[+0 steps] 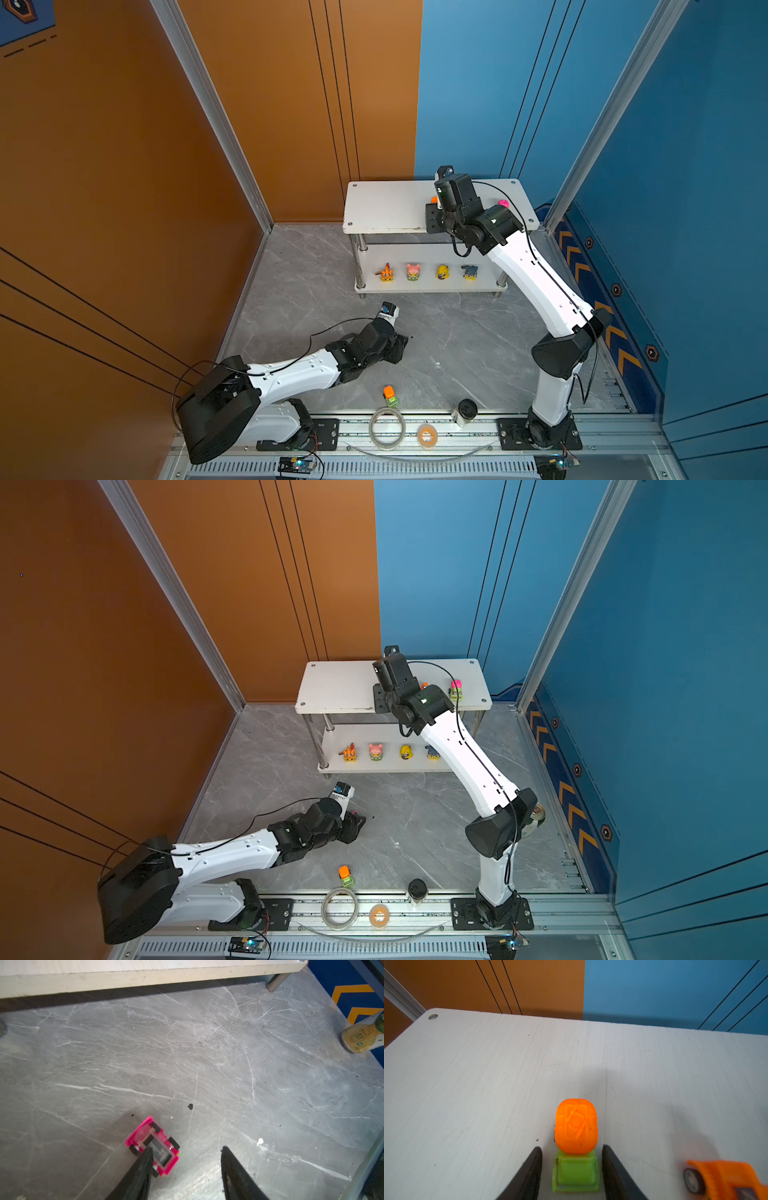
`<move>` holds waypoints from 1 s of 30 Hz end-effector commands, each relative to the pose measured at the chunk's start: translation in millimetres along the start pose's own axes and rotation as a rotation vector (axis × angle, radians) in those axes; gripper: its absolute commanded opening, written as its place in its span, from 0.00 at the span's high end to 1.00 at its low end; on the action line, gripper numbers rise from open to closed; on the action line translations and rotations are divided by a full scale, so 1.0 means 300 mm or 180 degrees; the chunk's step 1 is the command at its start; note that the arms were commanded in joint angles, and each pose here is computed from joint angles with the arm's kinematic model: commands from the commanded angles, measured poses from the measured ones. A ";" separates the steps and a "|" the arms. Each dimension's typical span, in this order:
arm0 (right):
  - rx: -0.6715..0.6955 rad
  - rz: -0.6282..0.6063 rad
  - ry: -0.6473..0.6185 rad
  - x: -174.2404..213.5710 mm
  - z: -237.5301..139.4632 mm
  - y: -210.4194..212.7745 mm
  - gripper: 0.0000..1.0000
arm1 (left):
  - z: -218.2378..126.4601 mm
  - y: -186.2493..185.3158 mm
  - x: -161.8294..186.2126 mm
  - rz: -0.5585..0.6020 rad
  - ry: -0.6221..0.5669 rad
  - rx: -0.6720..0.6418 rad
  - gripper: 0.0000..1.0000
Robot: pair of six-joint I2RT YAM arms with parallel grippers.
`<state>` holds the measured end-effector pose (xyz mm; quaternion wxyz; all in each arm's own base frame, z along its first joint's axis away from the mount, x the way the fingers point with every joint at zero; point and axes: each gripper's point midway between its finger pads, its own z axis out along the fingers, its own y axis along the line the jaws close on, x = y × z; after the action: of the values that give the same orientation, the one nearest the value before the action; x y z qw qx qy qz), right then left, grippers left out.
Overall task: Place and organize the plastic toys onto the shelf
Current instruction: 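Lower the orange-topped green car onto the top shelf with the right gripper, then open the right gripper and draw it back from the shelf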
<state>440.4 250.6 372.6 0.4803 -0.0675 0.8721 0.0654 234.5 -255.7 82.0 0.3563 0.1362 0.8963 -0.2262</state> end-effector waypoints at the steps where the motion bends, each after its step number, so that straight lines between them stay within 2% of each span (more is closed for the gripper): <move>1: 0.0010 -0.0034 0.0207 0.052 -0.038 -0.023 0.49 | -0.008 0.023 0.001 -0.0023 -0.0008 -0.0066 0.45; 12: -0.0176 -0.0044 -0.0049 0.007 -0.242 -0.018 0.46 | -0.026 0.025 -0.022 0.0023 -0.0042 -0.0116 0.44; 18: -0.0429 -0.0101 -0.0205 0.083 -0.410 0.013 0.46 | -0.064 0.064 -0.038 0.0023 -0.0101 -0.0280 0.43; 23: -0.0651 -0.0138 -0.0060 0.327 -0.456 0.018 0.65 | -0.079 0.113 -0.016 0.0014 0.0021 -0.0539 0.48; 30: -0.0879 -0.0372 0.0716 0.788 -0.376 0.047 0.70 | -0.048 0.112 0.039 0.0070 0.0243 -0.0613 0.42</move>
<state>232.2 222.3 266.3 0.3996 -0.1874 0.8882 0.1279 231.3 -220.9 76.4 0.3440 0.1219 0.9190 -0.1493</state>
